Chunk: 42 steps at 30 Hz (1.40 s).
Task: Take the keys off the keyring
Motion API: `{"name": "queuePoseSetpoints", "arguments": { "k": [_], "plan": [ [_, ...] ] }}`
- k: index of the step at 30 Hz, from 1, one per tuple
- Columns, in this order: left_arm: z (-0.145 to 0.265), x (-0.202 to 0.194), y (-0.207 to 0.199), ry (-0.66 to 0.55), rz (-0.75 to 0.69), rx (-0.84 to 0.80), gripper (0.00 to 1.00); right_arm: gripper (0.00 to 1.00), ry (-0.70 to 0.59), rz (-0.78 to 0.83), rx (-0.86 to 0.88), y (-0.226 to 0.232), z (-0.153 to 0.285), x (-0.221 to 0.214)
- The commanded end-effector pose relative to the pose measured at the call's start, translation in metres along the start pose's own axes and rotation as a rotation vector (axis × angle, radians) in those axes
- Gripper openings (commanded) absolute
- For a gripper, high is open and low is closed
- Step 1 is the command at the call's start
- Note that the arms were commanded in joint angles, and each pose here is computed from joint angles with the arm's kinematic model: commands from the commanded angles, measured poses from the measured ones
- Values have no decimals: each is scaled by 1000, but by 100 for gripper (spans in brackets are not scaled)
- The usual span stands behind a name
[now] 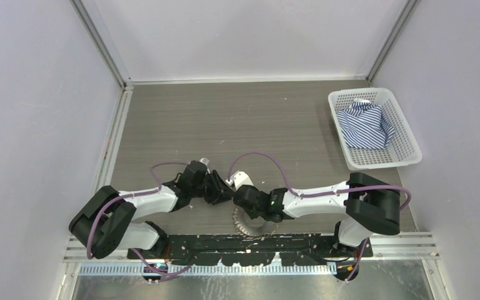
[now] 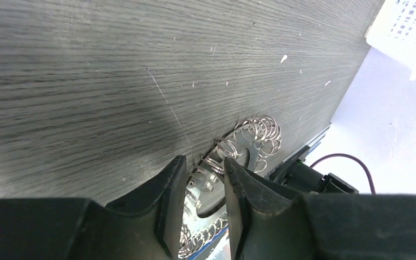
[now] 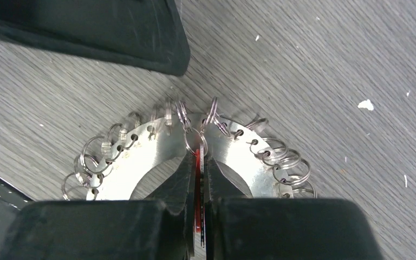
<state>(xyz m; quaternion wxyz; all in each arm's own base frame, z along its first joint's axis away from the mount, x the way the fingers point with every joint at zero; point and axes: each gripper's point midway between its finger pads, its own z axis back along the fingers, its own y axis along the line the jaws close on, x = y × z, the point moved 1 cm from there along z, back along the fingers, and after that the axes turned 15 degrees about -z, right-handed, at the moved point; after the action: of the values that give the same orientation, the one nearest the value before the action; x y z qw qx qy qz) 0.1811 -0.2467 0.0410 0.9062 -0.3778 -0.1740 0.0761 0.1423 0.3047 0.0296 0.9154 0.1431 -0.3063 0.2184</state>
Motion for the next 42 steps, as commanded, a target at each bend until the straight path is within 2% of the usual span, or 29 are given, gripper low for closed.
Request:
{"name": "queuePoseSetpoints", "arguments": {
  "k": [1,4,7,11,15,21,25,29,33,42],
  "plan": [
    [9,15,-10,-51,-145,-12,34,2,-7,18,-9,-5,7,2],
    [16,19,-20,-68,-218,-42,33,2,-12,11,7,-2,7,2],
    [23,24,-29,-98,-374,-62,30,2,-28,3,25,0,10,6],
    [26,29,-33,-207,-670,-70,31,2,-56,-21,49,-1,16,10],
    [22,27,-47,-334,-917,-152,29,2,-96,-58,96,0,22,16],
    [20,30,-72,-484,-1144,-275,24,2,-131,-63,146,0,34,25],
    [17,18,-78,-515,-1326,-383,22,2,-131,-73,166,-4,37,24],
    [14,1,-85,-482,-1519,-505,22,2,-118,-77,175,-3,38,21],
    [12,-10,-86,-439,-1552,-572,21,2,-102,-78,165,-6,38,17],
    [-3,-23,-76,-383,-1594,-555,20,1,-41,-120,105,-13,25,4]
  ]
}}
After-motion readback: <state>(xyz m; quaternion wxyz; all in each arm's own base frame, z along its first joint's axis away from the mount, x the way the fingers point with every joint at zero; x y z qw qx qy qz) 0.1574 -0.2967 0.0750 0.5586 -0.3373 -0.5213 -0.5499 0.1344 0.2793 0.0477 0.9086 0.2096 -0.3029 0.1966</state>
